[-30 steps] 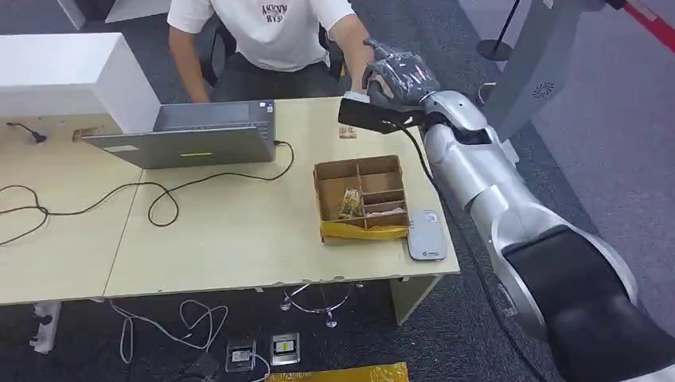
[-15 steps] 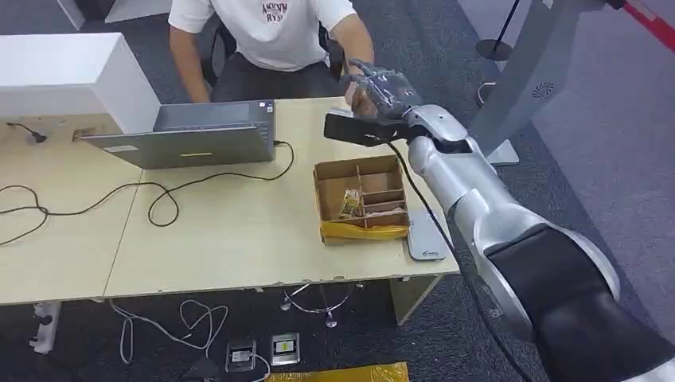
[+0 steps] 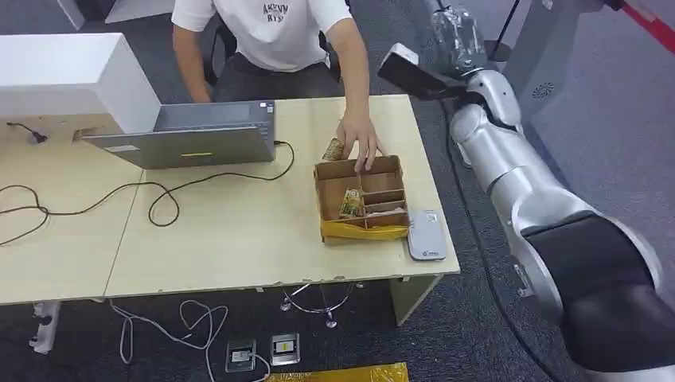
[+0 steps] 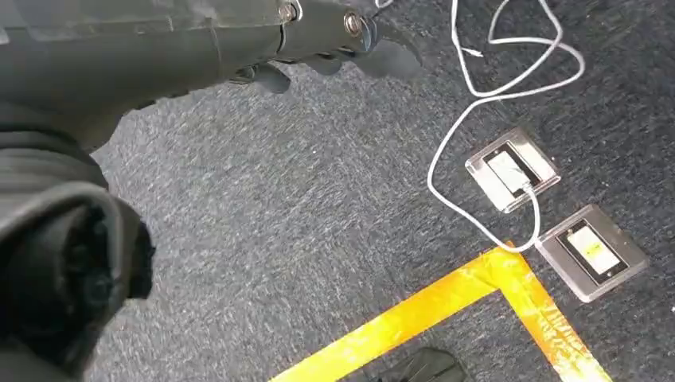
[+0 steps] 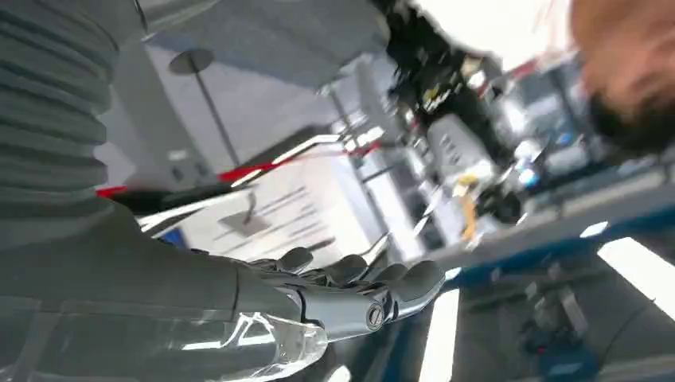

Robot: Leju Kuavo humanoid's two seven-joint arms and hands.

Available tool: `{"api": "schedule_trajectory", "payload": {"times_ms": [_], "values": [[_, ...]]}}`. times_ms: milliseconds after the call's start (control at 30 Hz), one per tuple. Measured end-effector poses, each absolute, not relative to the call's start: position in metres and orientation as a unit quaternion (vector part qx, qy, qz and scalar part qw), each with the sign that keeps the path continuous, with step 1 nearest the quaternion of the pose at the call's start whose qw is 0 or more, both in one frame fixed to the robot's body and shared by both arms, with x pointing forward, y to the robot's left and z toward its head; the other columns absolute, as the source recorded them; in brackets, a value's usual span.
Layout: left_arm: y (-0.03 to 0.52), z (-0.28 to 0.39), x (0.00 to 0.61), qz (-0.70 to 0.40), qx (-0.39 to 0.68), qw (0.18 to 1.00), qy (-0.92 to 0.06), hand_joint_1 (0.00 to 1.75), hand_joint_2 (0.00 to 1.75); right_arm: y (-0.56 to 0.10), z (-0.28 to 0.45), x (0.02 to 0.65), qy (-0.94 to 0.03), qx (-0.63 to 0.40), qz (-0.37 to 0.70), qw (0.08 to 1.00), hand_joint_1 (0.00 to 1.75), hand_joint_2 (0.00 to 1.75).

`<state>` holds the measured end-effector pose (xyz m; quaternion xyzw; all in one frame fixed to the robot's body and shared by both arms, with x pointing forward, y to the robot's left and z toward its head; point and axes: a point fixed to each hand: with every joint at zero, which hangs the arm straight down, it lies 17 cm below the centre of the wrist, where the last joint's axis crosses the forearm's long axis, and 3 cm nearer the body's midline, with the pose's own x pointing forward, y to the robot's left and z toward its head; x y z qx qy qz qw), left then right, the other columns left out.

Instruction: Pass the card to the sensor for recognition and then transmit it.

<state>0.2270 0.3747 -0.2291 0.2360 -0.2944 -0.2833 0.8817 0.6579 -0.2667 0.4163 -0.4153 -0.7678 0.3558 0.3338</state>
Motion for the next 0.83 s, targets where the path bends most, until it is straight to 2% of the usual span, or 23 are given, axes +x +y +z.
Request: {"api": "schedule_trajectory", "payload": {"times_ms": [200, 333, 467, 600, 833], "values": [[0.379, -0.235, 0.206, -0.263, 0.242, 0.89, -0.283, 0.0, 0.0, -0.418, 0.422, 0.643, -0.747, -0.492, 0.237, 0.38, 0.0, 1.75], [0.382, -0.236, 0.201, -0.245, 0.249, 0.894, -0.28, 0.0, 0.0, -0.514, 0.392, 0.618, -0.71, -0.529, 0.166, 0.434, 0.0, 1.75], [0.382, -0.238, 0.192, -0.235, 0.248, 0.899, -0.274, 0.0, 0.0, -0.581, 0.339, 0.589, -0.66, -0.552, 0.133, 0.491, 0.0, 1.75], [0.381, -0.239, 0.19, -0.22, 0.247, 0.905, -0.269, 0.0, 0.0, -0.632, 0.264, 0.55, -0.601, -0.561, 0.114, 0.557, 0.0, 1.75], [0.382, -0.242, 0.186, -0.206, 0.243, 0.912, -0.258, 0.0, 0.0, -0.673, 0.162, 0.488, -0.516, -0.564, 0.098, 0.637, 0.0, 1.75]]}}
